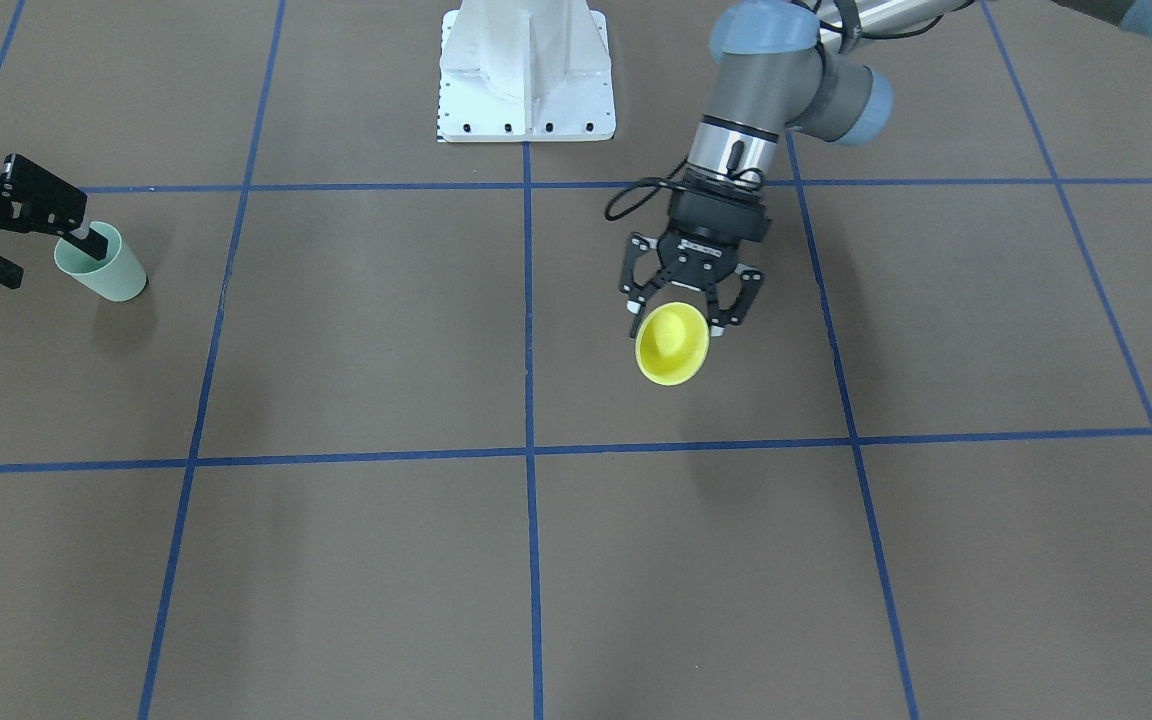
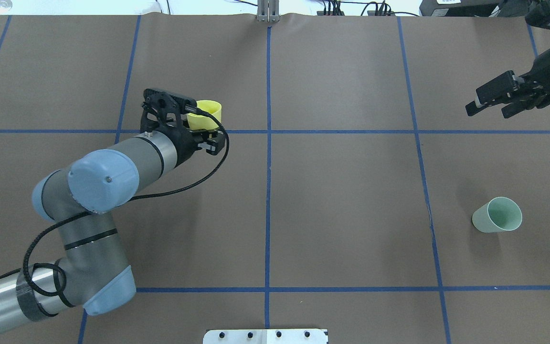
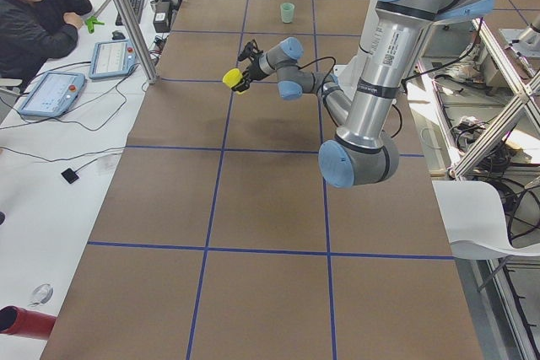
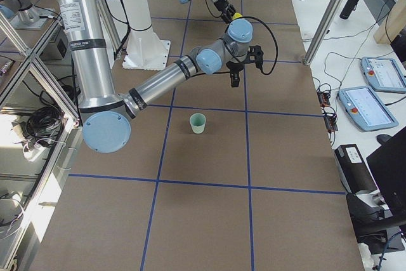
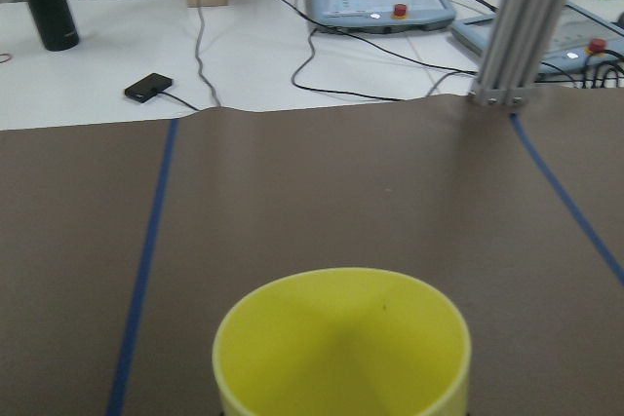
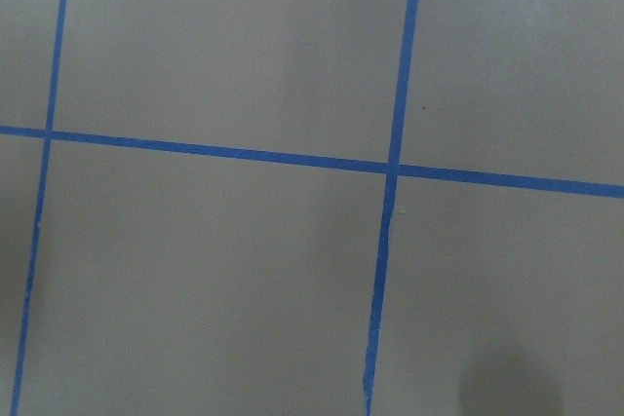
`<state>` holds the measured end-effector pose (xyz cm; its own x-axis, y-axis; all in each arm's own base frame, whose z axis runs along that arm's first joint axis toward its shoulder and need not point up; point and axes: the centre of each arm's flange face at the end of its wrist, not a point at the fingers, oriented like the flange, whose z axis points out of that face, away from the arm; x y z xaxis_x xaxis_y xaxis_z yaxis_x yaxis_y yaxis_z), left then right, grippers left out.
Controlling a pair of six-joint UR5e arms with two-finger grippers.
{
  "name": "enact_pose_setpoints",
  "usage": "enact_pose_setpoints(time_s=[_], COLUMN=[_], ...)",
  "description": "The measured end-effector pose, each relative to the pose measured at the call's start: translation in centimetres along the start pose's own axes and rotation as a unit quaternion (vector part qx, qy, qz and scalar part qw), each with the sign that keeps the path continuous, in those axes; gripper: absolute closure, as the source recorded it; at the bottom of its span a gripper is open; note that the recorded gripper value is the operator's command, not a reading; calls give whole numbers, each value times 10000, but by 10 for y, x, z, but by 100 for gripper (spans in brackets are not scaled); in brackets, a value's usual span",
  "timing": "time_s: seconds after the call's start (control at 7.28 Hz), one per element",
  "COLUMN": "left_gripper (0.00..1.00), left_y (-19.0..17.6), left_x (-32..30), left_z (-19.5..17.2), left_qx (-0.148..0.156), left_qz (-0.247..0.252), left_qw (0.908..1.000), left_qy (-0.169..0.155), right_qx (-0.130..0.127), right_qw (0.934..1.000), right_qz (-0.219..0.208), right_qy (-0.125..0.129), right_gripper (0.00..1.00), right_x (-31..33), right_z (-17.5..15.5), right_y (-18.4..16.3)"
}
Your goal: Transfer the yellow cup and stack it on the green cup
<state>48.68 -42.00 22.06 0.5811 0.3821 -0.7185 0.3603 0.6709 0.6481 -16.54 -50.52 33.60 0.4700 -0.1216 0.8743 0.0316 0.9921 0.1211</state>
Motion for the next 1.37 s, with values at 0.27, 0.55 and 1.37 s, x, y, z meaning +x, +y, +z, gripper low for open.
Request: enact_pose_setpoints(time_s=[0.27,0.55,1.37], left_gripper=[100,100,100], left_y=[13,35,0], left_x=[62,87,98], left_z=[7,20,25], left_qx=[-93,-36,166], left_qz=[79,422,1144], left_qw=[9984,9948,9702], left_qy=[547,931,2127], right_qx=[-131,-264,-134], right_qw=[9998,9995,9977], right_qz=[72,67,-111], right_qy=[-116,-183,-656], right_gripper=[1,2,3], right_x=[-69,-141,-189], right_z=[33,69,113], right_y=[-31,-49,-69])
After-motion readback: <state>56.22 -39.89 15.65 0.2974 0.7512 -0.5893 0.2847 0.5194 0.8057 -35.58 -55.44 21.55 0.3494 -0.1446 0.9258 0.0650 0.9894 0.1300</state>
